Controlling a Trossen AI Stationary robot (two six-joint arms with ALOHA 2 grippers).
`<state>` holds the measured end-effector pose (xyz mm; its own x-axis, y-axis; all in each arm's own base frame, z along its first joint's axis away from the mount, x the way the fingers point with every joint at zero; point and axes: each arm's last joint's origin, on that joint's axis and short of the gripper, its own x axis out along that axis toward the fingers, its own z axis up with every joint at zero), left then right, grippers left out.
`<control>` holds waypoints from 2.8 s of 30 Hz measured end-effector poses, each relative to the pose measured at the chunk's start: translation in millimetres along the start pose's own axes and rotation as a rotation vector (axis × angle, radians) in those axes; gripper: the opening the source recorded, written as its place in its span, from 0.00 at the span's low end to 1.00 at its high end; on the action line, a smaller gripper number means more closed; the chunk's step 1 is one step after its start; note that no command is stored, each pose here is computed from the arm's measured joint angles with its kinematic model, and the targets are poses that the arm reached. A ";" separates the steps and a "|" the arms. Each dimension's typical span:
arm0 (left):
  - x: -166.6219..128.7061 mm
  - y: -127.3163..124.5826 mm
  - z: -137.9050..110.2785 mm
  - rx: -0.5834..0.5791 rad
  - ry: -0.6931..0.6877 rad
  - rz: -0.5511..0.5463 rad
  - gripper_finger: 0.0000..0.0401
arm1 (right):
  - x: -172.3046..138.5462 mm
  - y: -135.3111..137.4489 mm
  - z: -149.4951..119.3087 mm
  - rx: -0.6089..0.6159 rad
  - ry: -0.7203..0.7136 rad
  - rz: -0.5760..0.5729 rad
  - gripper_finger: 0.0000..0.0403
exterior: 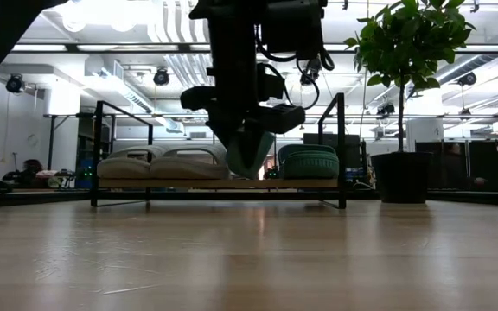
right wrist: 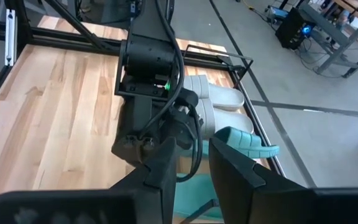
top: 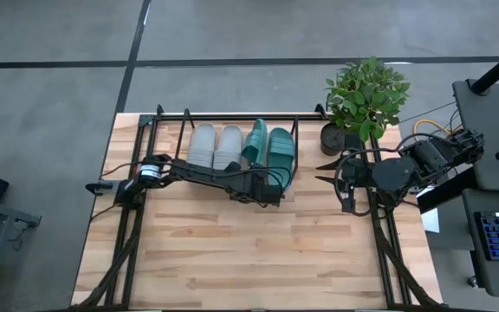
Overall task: Pick and place slides into the shelf
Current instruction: Put the green slide on the shelf
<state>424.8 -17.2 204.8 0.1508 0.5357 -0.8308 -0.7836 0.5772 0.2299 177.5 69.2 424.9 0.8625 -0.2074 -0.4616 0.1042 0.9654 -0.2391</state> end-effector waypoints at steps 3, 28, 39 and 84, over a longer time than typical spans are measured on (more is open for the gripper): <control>-0.2 0.9 -0.5 0.015 0.006 0.008 0.18 | 0.0 -0.1 -0.6 -0.003 0.006 -0.001 0.22; -6.1 21.4 -0.4 0.126 0.115 0.130 0.41 | 0.1 0.0 -0.9 -0.005 0.008 -0.001 0.18; -8.4 20.4 -1.5 0.188 0.205 0.040 0.70 | 0.0 -0.1 -1.2 -0.007 0.010 -0.001 0.20; -248.7 191.0 -7.0 0.400 -0.709 -0.708 0.04 | 86.7 56.9 -22.1 -0.413 0.148 -0.015 0.27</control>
<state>233.4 -44.5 451.8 0.9078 0.1614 -0.3870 -0.1463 0.9869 0.0684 247.2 102.6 352.4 0.7789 -0.2701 -0.5660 -0.1171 0.8240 -0.5544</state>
